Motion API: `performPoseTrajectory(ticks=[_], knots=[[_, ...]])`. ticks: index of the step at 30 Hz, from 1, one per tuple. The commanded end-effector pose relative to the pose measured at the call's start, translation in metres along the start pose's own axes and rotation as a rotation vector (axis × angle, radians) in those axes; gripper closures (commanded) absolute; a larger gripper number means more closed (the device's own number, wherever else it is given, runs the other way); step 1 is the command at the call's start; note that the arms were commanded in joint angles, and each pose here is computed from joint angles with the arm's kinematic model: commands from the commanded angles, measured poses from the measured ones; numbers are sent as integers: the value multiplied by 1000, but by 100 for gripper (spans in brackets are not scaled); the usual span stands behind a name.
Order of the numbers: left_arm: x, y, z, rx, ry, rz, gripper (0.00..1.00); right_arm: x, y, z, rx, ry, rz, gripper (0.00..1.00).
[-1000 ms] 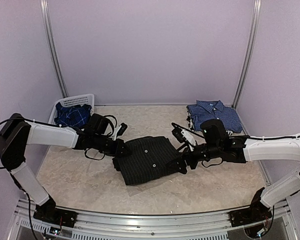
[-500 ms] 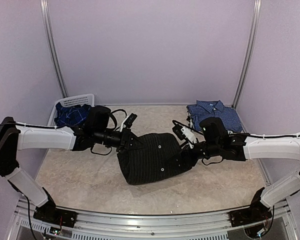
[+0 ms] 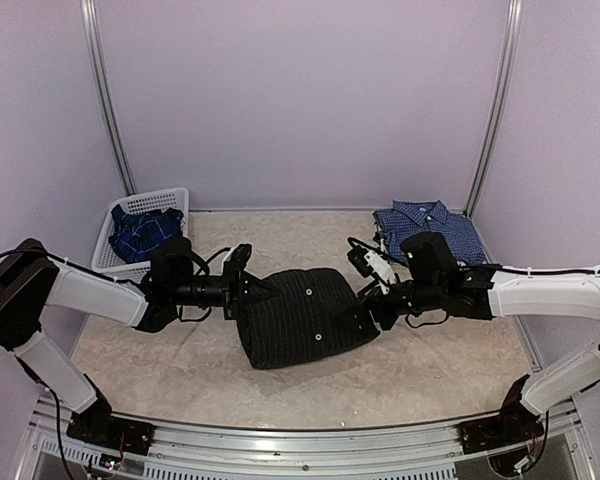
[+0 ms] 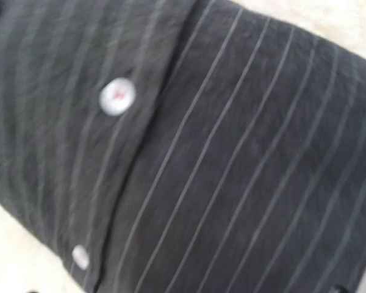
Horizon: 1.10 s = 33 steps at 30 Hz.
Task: Fold and stack the long sleeve shirts
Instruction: Smooth out the square-folded shirt at the center of the board.
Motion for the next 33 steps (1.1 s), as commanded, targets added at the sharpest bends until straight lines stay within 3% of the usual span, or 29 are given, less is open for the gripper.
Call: performPoseTrajectory(ticks=[1, 9, 21, 25, 33], knots=[[-21, 1, -16, 20, -65, 22, 100, -5, -4, -1, 9, -12, 15, 0], [-79, 46, -42, -223, -188, 75, 96, -5, -5, 2, 5, -5, 18, 0], [-117, 126, -62, -510, -261, 51, 47, 0, -6, 8, 5, 21, 21, 1], [-123, 128, -69, -566, -294, 73, 28, -3, -12, 13, 35, 40, 23, 1], [-133, 95, -79, -621, -375, 195, 14, -11, -32, 30, 141, 87, 48, 1]])
Point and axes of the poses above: each gripper's point midway between its finger pads, its own z axis out along the fingers, its own y axis along the line the jaws close on, x = y × z, the point moved 6 cm from there along -z, back along the fingers, and after that the axes turned 12 degrees about -z, right-handed, at the moved point
